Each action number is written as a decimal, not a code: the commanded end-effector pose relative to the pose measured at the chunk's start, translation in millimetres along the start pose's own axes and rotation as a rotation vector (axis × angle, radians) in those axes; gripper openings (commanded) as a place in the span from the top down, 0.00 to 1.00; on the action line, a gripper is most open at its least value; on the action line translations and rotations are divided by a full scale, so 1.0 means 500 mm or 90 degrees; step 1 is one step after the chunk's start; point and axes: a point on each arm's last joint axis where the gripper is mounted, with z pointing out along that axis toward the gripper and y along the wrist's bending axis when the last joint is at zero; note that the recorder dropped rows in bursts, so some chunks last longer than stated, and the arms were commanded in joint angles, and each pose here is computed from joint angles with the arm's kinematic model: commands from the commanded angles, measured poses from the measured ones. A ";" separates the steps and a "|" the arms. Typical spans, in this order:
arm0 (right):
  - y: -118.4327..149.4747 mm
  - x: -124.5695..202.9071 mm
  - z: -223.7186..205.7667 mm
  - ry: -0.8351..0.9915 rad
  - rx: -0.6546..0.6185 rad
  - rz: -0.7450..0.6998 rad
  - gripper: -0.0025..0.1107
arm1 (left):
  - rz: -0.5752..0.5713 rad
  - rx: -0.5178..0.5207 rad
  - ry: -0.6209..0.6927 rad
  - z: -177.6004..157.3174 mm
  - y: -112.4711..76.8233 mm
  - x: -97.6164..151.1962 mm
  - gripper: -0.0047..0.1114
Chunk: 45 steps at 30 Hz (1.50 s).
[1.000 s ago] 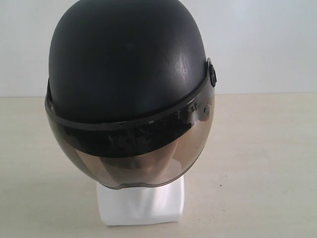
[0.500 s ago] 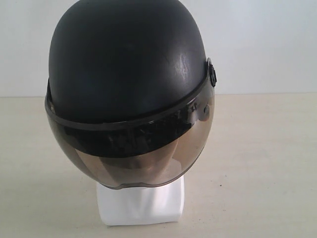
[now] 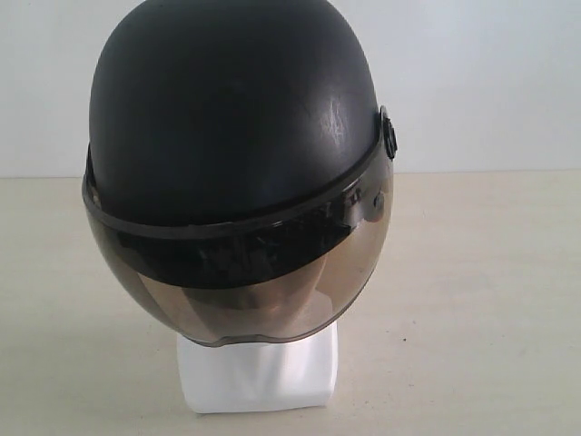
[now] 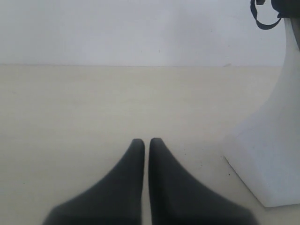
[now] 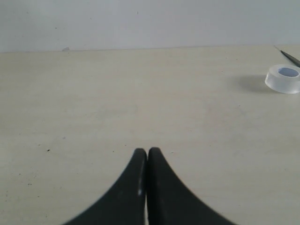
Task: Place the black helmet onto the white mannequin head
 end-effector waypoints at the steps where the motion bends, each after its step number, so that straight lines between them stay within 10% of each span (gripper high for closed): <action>1: 0.000 0.001 0.000 -0.008 0.001 0.001 0.98 | 0.005 -0.002 0.002 0.000 0.000 0.003 0.92; 45: 0.000 0.001 0.000 -0.008 0.001 0.000 0.98 | 0.005 -0.015 0.000 0.000 0.003 0.002 0.92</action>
